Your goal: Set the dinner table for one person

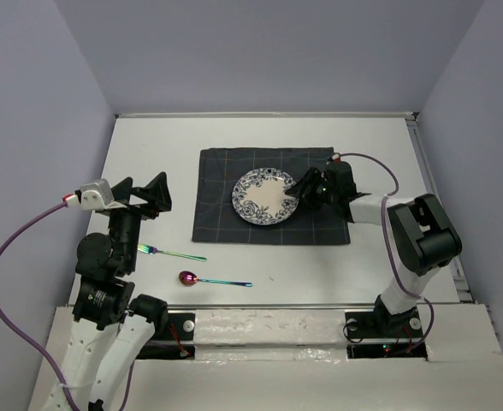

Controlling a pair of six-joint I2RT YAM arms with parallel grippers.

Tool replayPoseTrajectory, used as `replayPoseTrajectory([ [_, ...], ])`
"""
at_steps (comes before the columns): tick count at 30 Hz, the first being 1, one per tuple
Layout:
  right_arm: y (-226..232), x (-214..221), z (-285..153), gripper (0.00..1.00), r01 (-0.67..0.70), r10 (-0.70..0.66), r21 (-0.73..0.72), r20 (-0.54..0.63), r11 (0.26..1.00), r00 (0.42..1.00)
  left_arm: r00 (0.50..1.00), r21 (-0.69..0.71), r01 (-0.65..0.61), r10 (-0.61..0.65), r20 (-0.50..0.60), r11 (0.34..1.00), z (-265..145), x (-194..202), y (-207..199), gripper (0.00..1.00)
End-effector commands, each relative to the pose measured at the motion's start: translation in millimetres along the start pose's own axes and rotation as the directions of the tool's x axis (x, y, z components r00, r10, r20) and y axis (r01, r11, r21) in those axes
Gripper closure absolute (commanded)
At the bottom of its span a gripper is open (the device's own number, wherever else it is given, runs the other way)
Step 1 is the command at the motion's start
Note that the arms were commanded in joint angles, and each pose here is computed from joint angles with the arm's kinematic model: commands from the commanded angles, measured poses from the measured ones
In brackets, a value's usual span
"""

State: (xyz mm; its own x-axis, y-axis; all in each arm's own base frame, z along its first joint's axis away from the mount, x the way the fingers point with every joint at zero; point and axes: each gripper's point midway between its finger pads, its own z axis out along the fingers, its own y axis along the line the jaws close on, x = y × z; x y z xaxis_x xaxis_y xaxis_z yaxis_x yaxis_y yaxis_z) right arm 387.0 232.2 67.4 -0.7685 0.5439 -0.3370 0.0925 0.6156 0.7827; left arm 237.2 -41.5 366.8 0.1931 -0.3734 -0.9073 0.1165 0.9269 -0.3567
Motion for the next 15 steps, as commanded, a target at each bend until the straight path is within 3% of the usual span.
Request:
replayPoseTrajectory([
  [1, 14, -20, -20, 0.32, 0.102, -0.105, 0.041, 0.072, 0.994, 0.992, 0.999, 0.021, 0.006, -0.007, 0.032, 1.0, 2, -6, -4, 0.01],
  [9, -9, -27, -69, 0.27, 0.206, -0.237, 0.242, 0.108, 0.948, 0.965, 0.998, 0.04, 0.015, -0.017, 0.054, 0.999, -3, -13, -7, 0.01],
  [15, -19, -85, -173, 0.37, 0.172, -0.369, 0.489, 0.341, 0.855, 0.865, 0.995, 0.086, 0.031, -0.039, 0.088, 0.996, -14, -25, -15, 0.01],
])
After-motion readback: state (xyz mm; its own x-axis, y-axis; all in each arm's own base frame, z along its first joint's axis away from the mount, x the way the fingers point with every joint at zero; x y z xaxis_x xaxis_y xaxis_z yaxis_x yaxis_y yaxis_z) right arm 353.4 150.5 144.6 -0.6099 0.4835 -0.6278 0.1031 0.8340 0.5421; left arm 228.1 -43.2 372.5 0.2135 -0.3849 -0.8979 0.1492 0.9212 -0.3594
